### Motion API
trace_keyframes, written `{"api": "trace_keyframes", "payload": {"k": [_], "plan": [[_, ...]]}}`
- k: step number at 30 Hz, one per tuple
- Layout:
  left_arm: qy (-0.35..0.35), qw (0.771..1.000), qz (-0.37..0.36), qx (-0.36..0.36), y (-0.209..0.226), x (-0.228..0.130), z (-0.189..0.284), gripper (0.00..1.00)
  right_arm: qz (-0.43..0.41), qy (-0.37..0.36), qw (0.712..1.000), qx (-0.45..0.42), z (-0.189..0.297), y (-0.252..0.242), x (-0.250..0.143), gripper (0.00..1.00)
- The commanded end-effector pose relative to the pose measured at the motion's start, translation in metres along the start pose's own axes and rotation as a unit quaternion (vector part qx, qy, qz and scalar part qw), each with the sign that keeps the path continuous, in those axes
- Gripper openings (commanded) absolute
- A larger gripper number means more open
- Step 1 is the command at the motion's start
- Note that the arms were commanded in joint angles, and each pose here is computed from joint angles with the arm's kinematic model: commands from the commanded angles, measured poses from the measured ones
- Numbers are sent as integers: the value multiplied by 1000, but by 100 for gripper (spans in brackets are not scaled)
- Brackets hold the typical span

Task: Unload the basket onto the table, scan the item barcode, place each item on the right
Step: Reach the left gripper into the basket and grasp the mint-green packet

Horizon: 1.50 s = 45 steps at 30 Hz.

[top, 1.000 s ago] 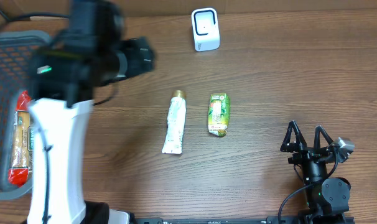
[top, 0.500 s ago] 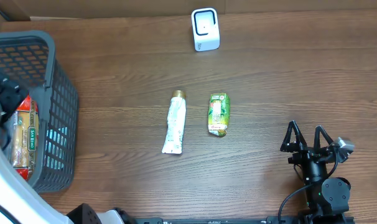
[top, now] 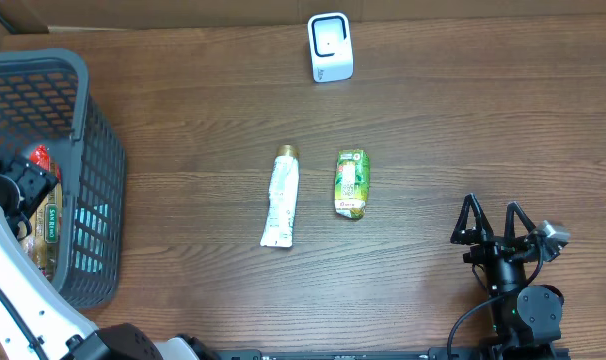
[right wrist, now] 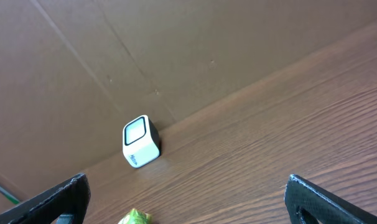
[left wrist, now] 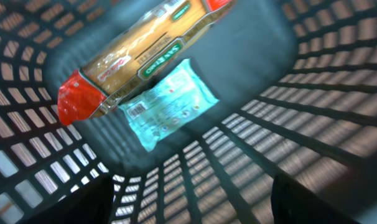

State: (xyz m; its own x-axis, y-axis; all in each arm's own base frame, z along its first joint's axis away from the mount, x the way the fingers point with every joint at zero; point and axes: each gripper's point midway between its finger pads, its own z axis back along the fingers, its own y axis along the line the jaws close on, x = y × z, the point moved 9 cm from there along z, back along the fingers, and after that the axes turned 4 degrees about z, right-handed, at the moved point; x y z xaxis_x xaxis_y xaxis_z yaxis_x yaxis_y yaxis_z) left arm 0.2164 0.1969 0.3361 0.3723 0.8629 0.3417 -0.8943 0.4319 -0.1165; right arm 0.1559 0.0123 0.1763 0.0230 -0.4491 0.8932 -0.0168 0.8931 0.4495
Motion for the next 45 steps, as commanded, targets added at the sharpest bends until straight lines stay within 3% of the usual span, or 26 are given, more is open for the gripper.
{"api": "trace_keyframes", "payload": {"k": [1, 10, 14, 24, 31, 43, 45], "plan": [[20, 1000, 16, 3, 14, -1, -19, 72, 0, -5, 1000, -3, 0, -2, -1, 100], [62, 998, -11, -22, 20, -17, -77, 79, 0, -5, 1000, -3, 0, -2, -1, 100], [64, 998, -9, -21, 24, -24, -105, 100, 0, -5, 1000, -3, 0, -2, -1, 100], [45, 995, -85, -29, 25, -28, -150, 100, 0, -5, 1000, -3, 0, -2, -1, 100], [79, 985, -152, -26, 26, -29, -184, 98, 0, -5, 1000, -3, 0, -2, -1, 100], [122, 979, -162, -14, 28, -35, -222, 89, 0, -5, 1000, -3, 0, -2, -1, 100], [122, 979, -162, -14, 28, -34, -224, 84, 0, -5, 1000, -3, 0, -2, -1, 100]]}}
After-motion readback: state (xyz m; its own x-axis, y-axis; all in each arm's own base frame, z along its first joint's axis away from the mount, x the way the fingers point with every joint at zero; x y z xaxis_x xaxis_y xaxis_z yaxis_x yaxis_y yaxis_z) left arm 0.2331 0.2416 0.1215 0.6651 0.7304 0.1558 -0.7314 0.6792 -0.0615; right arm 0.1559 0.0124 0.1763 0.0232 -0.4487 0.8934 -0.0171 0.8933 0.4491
